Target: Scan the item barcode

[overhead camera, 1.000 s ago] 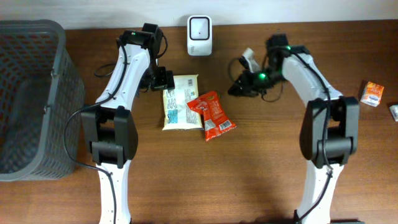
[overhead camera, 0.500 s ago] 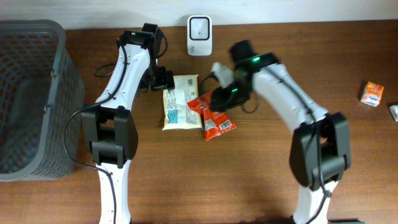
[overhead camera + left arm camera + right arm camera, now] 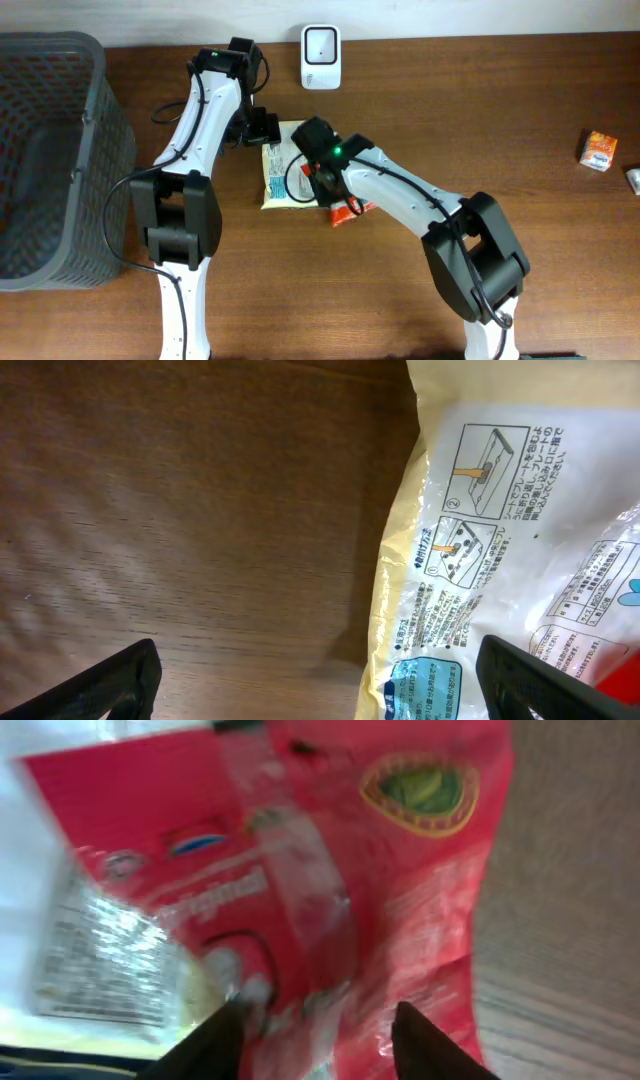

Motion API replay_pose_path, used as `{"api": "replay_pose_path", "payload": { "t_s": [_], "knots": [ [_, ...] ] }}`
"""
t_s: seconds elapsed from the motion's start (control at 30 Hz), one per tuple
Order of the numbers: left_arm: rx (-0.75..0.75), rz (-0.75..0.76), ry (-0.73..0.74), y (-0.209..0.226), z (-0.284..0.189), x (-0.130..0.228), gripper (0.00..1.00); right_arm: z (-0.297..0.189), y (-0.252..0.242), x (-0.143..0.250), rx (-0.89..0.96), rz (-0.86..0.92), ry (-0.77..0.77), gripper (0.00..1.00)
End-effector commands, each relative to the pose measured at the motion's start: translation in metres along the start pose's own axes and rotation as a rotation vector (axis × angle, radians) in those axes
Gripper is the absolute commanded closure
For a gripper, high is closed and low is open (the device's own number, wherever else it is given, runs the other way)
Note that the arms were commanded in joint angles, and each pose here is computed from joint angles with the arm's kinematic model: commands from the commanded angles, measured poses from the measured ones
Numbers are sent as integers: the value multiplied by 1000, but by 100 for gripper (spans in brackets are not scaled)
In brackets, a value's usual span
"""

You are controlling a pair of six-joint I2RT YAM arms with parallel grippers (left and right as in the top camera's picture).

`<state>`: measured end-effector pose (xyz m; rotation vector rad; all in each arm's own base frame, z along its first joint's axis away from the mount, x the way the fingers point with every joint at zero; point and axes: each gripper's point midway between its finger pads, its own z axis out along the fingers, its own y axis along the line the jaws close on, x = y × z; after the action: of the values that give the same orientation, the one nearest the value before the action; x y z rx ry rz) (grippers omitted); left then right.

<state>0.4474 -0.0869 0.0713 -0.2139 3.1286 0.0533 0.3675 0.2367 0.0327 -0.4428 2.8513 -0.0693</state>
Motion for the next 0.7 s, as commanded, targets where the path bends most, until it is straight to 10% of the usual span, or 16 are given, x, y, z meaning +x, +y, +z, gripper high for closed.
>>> {"api": "replay_pose_path", "payload": {
  "t_s": [0.0,0.2,0.67],
  "knots": [
    [1,-14,9,0,1,2,1,6,-5,4,33,17,6,81],
    [1,-13,9,0,1,2,1,-34,-13,-19,-54,53,11,96],
    [1,-14,9,0,1,2,1,-35,-97,-22,-782,275,88,96]
  ]
}}
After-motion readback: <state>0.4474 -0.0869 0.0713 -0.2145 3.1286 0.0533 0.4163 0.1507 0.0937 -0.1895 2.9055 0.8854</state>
